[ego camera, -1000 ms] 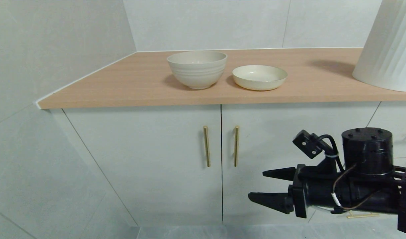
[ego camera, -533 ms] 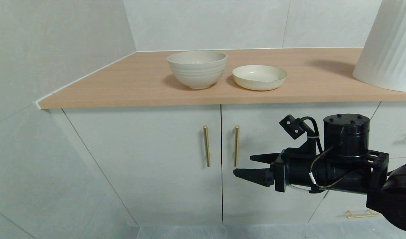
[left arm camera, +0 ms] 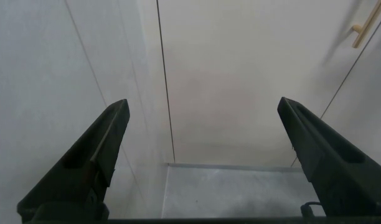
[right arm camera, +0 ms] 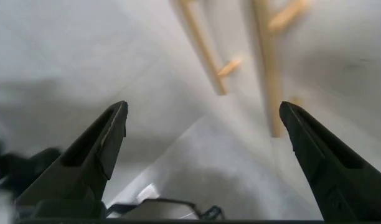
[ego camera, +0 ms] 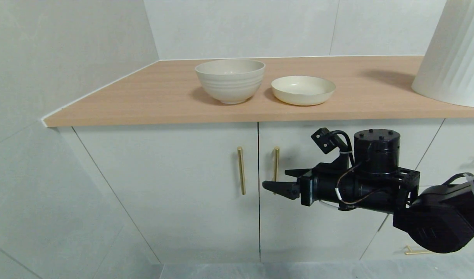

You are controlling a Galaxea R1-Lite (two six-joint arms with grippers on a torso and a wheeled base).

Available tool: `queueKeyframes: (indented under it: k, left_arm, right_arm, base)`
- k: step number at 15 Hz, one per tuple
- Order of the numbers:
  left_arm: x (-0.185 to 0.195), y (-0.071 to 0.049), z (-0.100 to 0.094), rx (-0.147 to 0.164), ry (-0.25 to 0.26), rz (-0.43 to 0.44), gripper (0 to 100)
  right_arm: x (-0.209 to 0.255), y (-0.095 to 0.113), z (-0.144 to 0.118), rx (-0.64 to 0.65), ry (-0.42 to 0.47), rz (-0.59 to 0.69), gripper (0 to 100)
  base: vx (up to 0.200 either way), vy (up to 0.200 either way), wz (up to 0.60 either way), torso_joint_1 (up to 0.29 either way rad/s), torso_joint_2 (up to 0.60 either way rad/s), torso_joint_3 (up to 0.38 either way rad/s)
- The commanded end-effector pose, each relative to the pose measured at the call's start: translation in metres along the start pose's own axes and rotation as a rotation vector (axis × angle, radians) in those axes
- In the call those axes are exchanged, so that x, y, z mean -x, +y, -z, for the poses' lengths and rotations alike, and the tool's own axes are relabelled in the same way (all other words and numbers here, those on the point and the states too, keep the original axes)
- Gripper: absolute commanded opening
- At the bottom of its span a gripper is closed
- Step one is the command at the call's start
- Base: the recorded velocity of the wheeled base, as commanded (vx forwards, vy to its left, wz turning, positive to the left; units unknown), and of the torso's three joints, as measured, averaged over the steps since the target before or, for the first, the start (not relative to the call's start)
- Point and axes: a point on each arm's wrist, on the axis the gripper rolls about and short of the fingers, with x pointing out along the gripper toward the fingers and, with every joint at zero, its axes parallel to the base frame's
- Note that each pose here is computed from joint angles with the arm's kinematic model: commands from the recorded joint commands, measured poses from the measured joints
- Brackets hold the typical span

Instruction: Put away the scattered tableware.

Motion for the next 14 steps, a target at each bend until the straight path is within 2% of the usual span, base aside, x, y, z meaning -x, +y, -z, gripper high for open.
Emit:
queueKeyframes:
  k: [1, 3, 6, 10, 14]
  left_arm:
    - [0.000, 0.000, 0.000, 0.000, 0.002, 0.000, 100]
    - [0.000, 0.000, 0.000, 0.000, 0.000, 0.000, 100]
    - [0.000, 0.000, 0.000, 0.000, 0.000, 0.000, 100]
    - [0.000, 0.000, 0.000, 0.000, 0.002, 0.000, 100]
    - [0.000, 0.000, 0.000, 0.000, 0.002, 0.000, 100]
  right_arm:
    - [-0.008, -0.004, 0.004, -0.004, 0.000, 0.002, 100]
    - [-0.017, -0.007, 0.009, 0.003, -0.040, -0.009, 100]
    - [-0.026, 0.001, 0.013, -0.073, -0.074, -0.056, 100]
    - [-0.030, 0.006, 0.019, -0.077, -0.073, -0.075, 100]
    - [-0.025, 0.019, 0.024, -0.081, -0.068, -0.109, 100]
  base:
    - [0.000, 0.000, 0.00, 0.000, 0.00, 0.000]
    - [0.000, 0.000, 0.00, 0.000, 0.00, 0.000]
    - [0.000, 0.000, 0.00, 0.000, 0.00, 0.000]
    - [0.000, 0.000, 0.00, 0.000, 0.00, 0.000]
    - [0.000, 0.000, 0.00, 0.000, 0.00, 0.000]
